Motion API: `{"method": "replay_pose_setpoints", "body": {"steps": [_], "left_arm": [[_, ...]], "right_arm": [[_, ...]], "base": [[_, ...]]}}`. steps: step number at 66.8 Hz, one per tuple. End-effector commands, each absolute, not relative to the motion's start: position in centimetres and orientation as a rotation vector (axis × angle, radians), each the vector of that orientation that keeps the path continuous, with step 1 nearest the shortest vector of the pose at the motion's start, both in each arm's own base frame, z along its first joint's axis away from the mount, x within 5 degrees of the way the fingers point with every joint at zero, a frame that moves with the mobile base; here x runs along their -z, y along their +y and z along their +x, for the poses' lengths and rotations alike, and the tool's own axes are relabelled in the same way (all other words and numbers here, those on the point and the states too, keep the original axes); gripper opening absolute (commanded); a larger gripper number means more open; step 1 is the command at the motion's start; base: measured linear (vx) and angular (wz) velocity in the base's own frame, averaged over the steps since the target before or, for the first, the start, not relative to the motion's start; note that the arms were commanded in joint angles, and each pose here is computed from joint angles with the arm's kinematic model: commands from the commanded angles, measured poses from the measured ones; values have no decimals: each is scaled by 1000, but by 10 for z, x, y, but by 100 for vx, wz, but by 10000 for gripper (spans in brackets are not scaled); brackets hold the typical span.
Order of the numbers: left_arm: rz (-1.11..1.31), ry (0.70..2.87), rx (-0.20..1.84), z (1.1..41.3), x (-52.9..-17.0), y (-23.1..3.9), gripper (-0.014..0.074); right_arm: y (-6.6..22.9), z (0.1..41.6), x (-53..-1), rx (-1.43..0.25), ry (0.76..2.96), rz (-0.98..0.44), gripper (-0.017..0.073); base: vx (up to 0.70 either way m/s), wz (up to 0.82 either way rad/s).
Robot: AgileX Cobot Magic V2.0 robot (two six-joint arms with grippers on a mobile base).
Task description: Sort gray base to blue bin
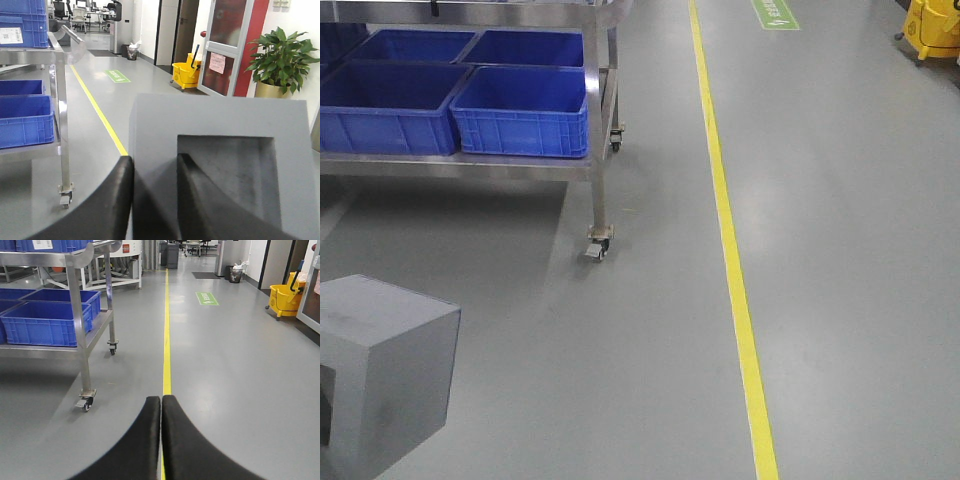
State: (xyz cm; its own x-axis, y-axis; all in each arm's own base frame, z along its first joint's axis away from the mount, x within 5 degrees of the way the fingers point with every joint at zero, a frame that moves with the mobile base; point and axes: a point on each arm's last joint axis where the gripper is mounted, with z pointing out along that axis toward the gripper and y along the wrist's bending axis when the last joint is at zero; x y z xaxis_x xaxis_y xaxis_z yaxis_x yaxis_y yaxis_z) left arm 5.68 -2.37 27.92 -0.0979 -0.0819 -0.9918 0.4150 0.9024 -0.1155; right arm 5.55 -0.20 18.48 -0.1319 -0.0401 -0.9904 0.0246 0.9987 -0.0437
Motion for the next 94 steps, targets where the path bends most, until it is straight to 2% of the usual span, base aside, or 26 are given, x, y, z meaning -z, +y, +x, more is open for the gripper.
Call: {"method": "replay_pose_setpoints", "body": {"steps": [1,62,94], "left_arm": [[270,1496,484,54,-298,-26,-7],[270,1497,484,54,-298,-26,-7],[270,1500,483,54,-298,-26,-7]], "right_arm": [[-2,56,-191,76,1621,-24,-5],[-2,56,-191,76,1621,-24,-5],[-2,56,-191,76,1621,-24,-5]], "base": [[42,-6],[41,3],[29,61]]}}
